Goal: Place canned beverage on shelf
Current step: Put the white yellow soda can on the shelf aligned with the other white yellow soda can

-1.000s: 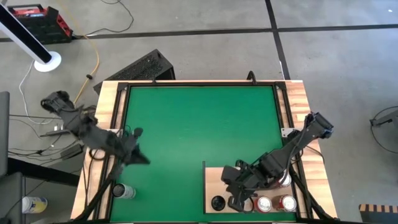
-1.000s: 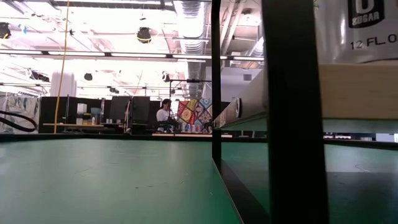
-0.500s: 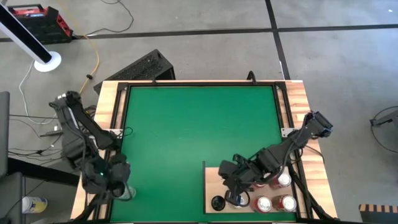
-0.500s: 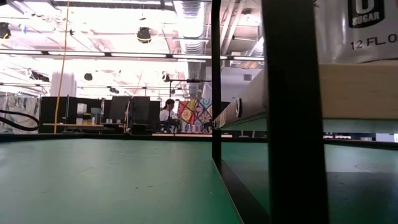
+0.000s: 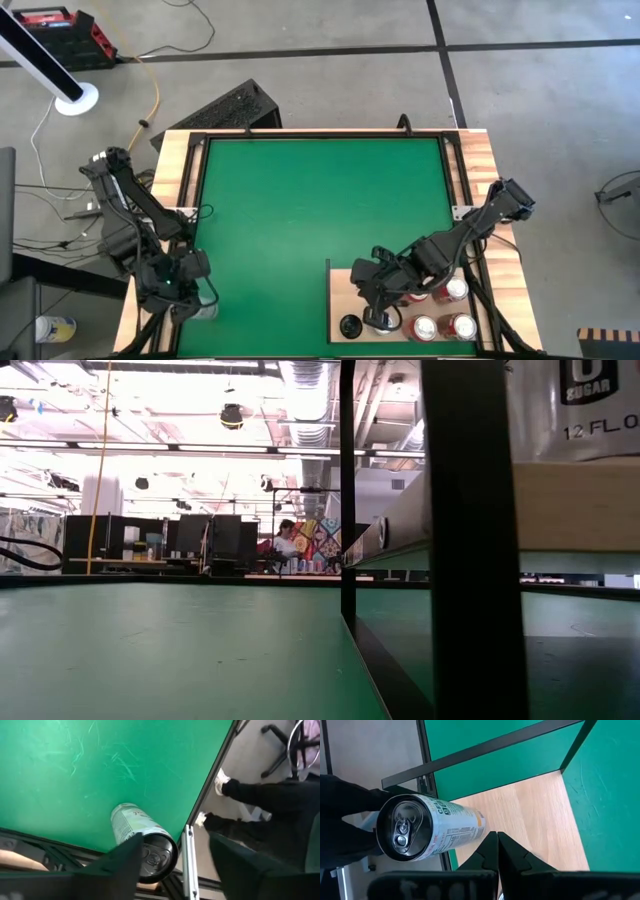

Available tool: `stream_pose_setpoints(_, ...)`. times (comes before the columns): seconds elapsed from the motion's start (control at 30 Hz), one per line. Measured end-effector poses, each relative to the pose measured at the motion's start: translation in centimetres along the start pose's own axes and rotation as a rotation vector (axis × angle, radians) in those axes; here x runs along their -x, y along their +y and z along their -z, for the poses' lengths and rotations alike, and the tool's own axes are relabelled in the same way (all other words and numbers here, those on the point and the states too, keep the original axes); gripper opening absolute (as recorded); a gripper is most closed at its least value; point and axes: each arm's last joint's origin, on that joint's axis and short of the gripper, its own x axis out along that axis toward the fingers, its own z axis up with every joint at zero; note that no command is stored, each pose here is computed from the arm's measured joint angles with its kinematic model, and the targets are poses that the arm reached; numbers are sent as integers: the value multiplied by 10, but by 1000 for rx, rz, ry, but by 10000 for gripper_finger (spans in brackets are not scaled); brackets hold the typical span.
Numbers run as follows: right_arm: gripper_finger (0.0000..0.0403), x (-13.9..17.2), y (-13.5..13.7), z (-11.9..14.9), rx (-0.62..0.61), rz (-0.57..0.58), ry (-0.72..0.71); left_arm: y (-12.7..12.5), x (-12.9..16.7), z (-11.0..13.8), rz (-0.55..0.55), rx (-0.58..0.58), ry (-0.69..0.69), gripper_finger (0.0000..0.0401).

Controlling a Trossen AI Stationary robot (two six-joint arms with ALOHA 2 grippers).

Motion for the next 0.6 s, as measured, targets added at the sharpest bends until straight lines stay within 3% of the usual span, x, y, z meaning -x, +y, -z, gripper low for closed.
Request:
stream_pose_setpoints(0.13,22,0,0,0,16,-4,4,-1,-1,0,-4,75,0,285)
stream_pose_setpoints(0.27,23,2,0,0,27,-7,1,0,-9,1,-68,144,17,339)
stream_pose_setpoints(0.47,23,10,-1,-1,41,-16,-22,-1,-31,6,-213,212,157,359)
stream_pose_setpoints(0.6,23,13,-2,-1,47,-13,-28,-4,-43,7,-259,217,181,359)
